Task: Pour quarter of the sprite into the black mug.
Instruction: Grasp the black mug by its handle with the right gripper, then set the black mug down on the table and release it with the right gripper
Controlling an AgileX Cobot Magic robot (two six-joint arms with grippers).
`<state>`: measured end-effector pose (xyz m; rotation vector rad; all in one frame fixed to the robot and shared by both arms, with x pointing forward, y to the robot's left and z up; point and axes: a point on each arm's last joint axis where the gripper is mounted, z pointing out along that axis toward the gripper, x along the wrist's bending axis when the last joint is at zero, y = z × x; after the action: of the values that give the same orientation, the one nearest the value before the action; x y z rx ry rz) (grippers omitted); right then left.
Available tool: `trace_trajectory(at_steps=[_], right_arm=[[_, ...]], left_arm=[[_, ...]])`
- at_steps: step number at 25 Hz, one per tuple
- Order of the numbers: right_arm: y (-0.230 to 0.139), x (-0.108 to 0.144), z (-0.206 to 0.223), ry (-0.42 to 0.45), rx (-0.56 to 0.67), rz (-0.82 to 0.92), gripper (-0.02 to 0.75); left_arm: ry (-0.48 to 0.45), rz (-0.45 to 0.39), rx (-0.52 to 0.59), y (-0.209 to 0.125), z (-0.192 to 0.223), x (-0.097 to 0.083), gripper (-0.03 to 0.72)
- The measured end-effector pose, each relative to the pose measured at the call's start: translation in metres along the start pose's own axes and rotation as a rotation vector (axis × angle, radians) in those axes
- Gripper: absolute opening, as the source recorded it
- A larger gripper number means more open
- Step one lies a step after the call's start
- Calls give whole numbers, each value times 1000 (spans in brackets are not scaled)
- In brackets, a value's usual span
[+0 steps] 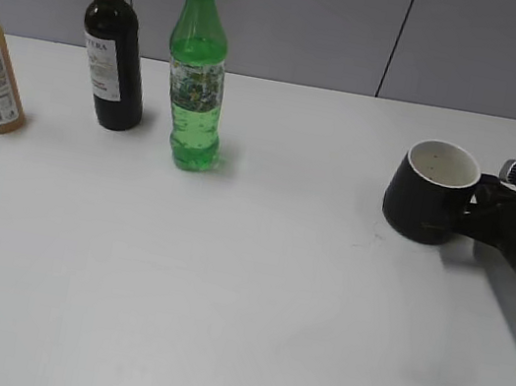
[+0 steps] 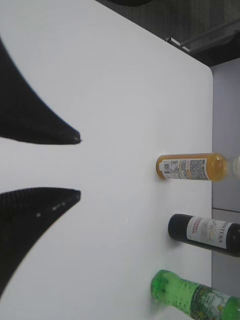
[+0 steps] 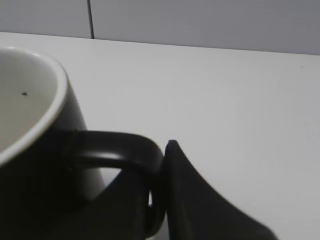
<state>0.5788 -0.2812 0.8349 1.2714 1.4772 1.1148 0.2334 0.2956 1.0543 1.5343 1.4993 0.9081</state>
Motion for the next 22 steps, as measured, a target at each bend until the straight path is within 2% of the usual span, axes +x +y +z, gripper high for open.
trace_trajectory(at_steps=[14,22], right_arm=[[4,1,-20,5,35,51,38],[17,5,-41,45,53,25,35]], left_arm=[[0,0,0,0,0,0,236],[0,0,0,0,0,0,236]])
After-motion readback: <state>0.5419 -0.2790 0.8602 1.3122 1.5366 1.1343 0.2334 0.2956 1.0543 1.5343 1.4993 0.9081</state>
